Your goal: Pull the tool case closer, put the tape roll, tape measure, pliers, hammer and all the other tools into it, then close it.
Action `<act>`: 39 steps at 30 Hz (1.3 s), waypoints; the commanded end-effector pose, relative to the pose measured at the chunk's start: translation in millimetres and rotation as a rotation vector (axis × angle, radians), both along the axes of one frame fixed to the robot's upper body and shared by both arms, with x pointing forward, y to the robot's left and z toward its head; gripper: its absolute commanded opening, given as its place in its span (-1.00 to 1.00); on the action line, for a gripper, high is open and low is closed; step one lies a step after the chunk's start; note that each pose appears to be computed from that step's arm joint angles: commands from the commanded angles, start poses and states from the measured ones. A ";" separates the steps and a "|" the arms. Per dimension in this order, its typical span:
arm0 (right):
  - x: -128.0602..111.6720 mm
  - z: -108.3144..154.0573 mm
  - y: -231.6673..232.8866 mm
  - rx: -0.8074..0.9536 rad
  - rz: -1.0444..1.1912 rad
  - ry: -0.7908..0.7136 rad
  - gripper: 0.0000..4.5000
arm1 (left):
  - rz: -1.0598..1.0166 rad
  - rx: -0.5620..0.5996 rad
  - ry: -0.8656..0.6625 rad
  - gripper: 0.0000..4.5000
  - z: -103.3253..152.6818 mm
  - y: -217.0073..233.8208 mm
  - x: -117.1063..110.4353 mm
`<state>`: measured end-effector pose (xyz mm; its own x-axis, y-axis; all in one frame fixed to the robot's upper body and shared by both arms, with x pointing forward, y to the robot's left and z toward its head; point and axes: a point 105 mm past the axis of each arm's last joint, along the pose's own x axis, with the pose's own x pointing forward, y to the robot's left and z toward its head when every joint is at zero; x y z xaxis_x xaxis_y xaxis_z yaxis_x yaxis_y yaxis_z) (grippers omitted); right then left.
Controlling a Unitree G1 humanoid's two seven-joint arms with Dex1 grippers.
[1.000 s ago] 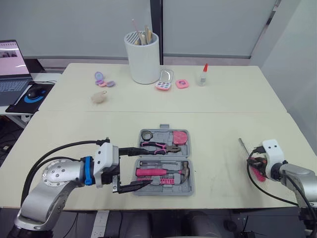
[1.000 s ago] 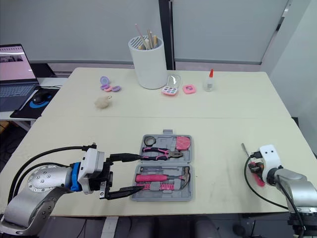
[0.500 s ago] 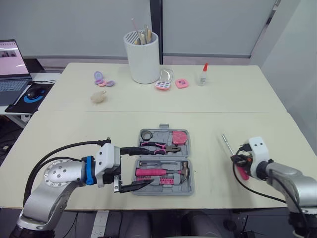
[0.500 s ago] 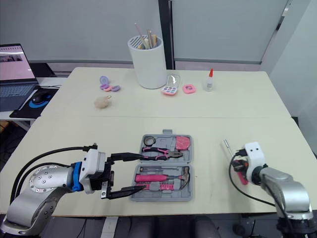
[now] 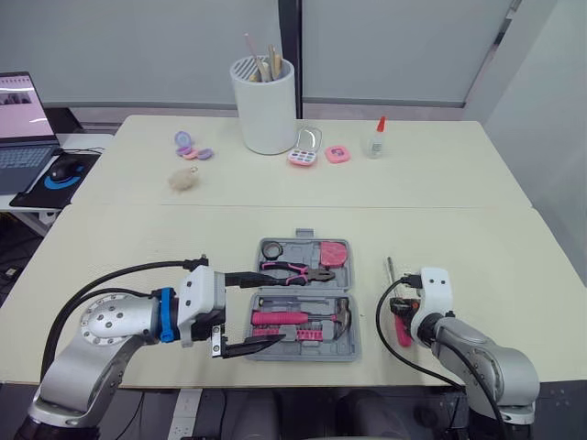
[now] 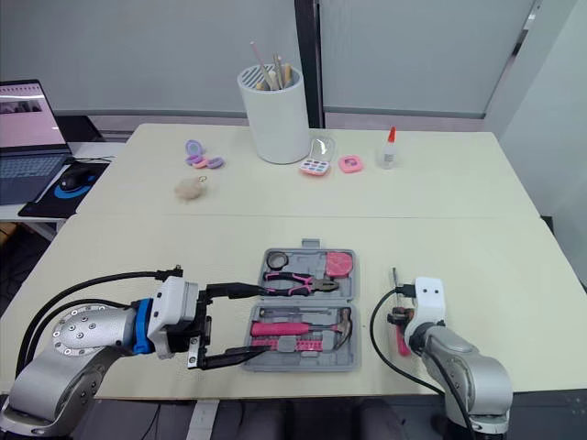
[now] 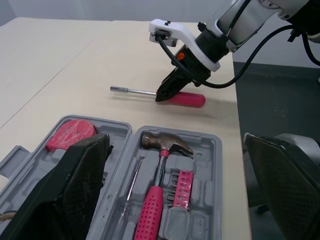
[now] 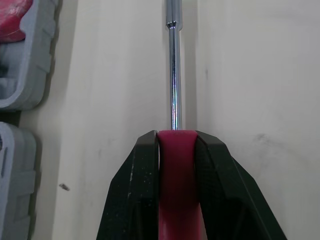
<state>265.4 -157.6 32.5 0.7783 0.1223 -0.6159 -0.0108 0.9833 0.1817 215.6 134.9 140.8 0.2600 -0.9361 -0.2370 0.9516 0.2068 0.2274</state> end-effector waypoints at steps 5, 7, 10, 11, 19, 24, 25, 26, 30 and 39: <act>5.9 5.6 -0.2 0.033 -0.050 -0.041 -0.37 | -0.021 0.006 -0.032 1.00 5.0 -3.9 -0.9; 6.4 10.9 -0.3 0.044 -0.052 -0.053 -0.21 | -0.015 0.008 -0.033 1.00 3.1 -2.1 -0.7; 6.6 23.5 -0.1 0.054 -0.039 -0.089 0.15 | -0.008 0.011 -0.032 1.00 0.8 -0.4 -1.3; 6.0 32.1 -0.5 0.050 -0.017 -0.113 0.25 | -0.005 0.012 -0.033 1.00 0.1 0.1 -1.7; -0.6 90.0 4.7 -0.267 0.713 -0.344 0.76 | 0.004 0.011 -0.034 1.00 -0.1 -1.1 -3.9; 8.6 90.1 -11.2 -0.748 1.423 -0.341 0.76 | -0.001 0.007 -0.032 1.00 0.9 -4.0 -6.0; 11.6 89.7 -13.6 -0.831 1.557 -0.325 0.76 | -0.002 0.007 -0.031 1.00 0.4 -4.4 -6.9; 15.6 89.0 -14.0 -0.912 1.700 -0.307 0.76 | -0.003 0.004 -0.027 1.00 -0.6 -4.6 -8.1; 27.9 83.9 -11.0 -1.100 2.060 -0.263 0.76 | -0.004 -0.007 -0.010 1.00 -4.0 -4.1 -11.5; 43.3 57.0 4.2 -1.225 2.440 -0.158 0.76 | -0.034 -0.028 0.015 1.00 -15.7 -4.9 -24.6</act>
